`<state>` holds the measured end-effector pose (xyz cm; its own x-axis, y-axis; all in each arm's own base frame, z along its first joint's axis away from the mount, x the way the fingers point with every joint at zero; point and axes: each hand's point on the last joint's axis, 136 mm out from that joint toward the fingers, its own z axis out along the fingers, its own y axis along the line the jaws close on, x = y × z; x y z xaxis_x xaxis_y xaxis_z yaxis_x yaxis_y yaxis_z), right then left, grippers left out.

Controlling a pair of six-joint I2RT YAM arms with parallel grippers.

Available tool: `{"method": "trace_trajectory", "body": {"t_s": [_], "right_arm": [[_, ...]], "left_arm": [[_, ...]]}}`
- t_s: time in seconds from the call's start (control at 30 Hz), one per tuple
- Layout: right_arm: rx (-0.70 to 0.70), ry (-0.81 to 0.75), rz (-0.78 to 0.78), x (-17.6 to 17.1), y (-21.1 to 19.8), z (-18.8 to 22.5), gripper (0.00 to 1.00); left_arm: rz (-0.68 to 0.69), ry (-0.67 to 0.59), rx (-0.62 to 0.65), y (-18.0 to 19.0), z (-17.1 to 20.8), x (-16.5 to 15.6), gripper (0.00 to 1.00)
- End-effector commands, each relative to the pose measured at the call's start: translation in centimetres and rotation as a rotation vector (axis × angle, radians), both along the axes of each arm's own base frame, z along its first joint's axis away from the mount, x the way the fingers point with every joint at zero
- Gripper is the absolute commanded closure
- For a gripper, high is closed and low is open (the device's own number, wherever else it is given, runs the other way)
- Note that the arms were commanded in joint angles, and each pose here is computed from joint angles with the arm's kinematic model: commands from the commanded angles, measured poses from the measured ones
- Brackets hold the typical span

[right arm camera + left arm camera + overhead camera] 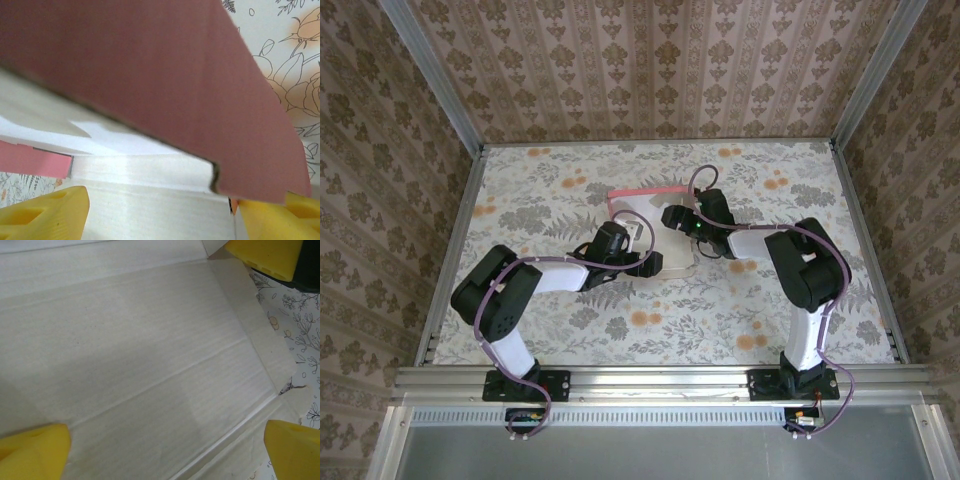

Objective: Fold the paper box

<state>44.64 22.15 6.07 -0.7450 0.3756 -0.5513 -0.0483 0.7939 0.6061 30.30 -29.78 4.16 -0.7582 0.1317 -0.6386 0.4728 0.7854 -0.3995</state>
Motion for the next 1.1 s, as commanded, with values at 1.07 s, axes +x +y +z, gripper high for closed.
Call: {"method": "trace_trajectory", "body": {"t_s": [1.07], "right_arm": [[0.091, -0.029, -0.034, 1.1, 1.8, -0.7, 0.23]], "left_arm": [[-0.029, 0.133, 0.060, 0.3, -3.3, -2.3, 0.00]]}}
